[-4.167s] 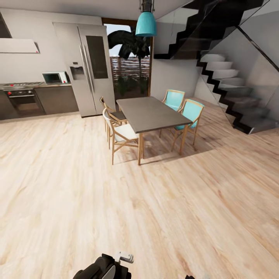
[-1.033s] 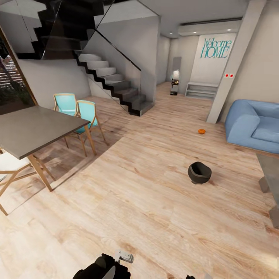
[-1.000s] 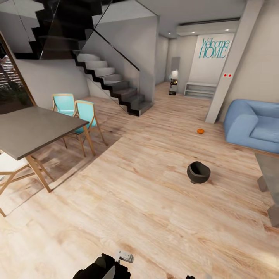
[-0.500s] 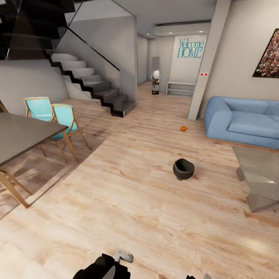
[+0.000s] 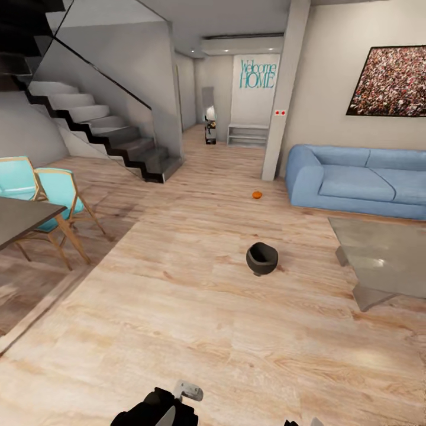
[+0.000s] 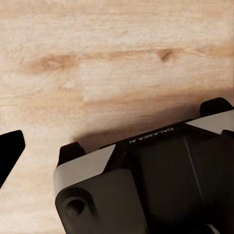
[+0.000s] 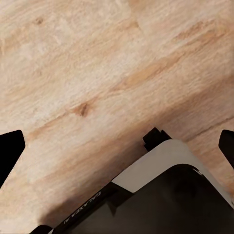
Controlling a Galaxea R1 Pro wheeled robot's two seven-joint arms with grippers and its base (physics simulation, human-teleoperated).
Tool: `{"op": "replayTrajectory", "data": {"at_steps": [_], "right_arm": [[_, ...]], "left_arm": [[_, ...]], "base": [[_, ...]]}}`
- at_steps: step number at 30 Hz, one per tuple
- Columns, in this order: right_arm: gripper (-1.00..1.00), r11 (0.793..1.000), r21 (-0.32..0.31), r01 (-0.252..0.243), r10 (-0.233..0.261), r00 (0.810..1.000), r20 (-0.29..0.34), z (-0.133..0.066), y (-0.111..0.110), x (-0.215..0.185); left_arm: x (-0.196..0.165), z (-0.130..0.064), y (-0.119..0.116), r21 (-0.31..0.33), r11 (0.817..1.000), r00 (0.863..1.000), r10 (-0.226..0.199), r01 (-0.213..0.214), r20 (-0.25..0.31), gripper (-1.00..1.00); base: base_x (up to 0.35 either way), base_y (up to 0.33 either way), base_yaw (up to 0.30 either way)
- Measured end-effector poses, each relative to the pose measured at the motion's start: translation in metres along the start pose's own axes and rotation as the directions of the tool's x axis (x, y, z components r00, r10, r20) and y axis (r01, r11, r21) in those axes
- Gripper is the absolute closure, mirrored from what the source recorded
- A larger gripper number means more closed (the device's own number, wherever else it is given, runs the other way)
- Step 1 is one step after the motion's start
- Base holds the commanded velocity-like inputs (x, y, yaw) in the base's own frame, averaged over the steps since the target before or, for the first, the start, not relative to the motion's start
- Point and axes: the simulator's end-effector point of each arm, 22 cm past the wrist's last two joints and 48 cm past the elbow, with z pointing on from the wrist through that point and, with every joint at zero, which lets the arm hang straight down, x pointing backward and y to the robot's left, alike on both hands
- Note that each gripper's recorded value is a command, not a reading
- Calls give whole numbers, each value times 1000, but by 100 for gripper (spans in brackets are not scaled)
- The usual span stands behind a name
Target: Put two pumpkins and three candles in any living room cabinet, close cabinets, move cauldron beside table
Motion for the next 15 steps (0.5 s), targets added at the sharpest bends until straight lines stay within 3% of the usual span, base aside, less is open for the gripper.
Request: {"op": "replayTrajectory", "data": {"at_steps": [15], "right_arm": [[-100,1000,-2,-2,2,1000,0,0,1,0]], "left_arm": [[0,0,11,-13,1000,1000,-9,9,2,-100]], "base": [[329,32,-24]]}}
